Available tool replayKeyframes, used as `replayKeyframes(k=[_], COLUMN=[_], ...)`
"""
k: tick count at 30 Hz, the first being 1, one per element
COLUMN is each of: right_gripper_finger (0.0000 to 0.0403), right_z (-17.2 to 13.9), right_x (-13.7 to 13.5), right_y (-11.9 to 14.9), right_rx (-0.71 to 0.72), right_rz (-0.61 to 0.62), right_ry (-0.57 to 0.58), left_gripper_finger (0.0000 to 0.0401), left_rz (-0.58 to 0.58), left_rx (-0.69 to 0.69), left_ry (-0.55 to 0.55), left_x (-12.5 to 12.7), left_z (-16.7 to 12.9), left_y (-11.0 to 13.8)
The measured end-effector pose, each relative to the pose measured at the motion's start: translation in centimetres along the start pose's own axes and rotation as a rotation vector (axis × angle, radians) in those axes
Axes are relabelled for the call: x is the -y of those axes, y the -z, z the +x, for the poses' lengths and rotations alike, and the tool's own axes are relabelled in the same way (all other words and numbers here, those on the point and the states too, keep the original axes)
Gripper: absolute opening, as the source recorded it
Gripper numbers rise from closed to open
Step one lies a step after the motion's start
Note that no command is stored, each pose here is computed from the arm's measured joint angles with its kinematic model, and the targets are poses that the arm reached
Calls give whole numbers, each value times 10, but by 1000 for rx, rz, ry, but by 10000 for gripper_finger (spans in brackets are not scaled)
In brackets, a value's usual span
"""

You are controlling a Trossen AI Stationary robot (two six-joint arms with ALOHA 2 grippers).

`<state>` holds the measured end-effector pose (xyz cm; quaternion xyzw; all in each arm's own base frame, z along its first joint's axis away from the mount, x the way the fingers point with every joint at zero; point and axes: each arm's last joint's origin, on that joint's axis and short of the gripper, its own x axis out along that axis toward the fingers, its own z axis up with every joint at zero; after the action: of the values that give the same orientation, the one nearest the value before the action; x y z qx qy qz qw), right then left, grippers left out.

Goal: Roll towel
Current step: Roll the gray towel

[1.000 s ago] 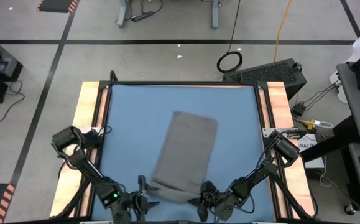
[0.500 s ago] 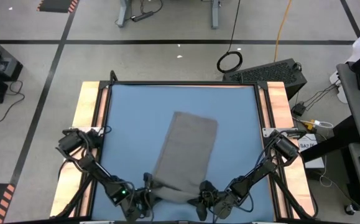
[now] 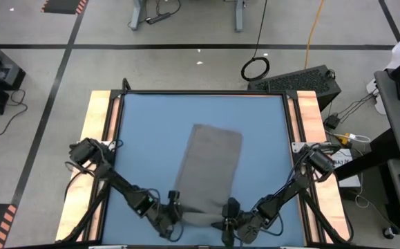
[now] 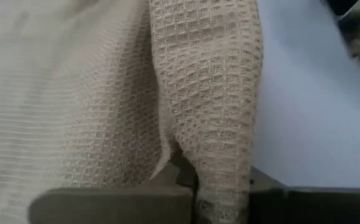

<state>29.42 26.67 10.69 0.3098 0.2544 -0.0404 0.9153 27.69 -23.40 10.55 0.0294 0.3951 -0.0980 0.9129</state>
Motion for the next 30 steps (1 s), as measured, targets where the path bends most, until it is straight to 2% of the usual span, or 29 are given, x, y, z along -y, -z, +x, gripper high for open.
replayKeyframes(k=[6,10,13,18,23,27,30], right_gripper_finger=[190,227,234,235,236,236,236], right_z=[-28,-56,-67,-57,-36,-21,-13], right_x=[-8,-14,-20,-35,-44,-46,-47], right_y=[-23,-39,-44,-42,-29,-20,-23], right_rx=[-66,-143,-182,-174,-209,-257,-270], right_rz=[-244,-331,-379,-325,-363,-415,-407], right_ry=[46,116,162,155,191,264,326], left_gripper_finger=[31,25,20,20,19,19,19], left_rz=[-191,-294,-351,-439,-458,-462,-466], left_rx=[-70,-119,-133,-168,-173,-173,-171], left_ry=[122,220,293,395,422,422,423], left_x=[-25,-48,-65,-85,-93,-95,-95], left_z=[8,10,12,15,16,16,16], left_y=[-12,-21,-28,-34,-36,-36,-36])
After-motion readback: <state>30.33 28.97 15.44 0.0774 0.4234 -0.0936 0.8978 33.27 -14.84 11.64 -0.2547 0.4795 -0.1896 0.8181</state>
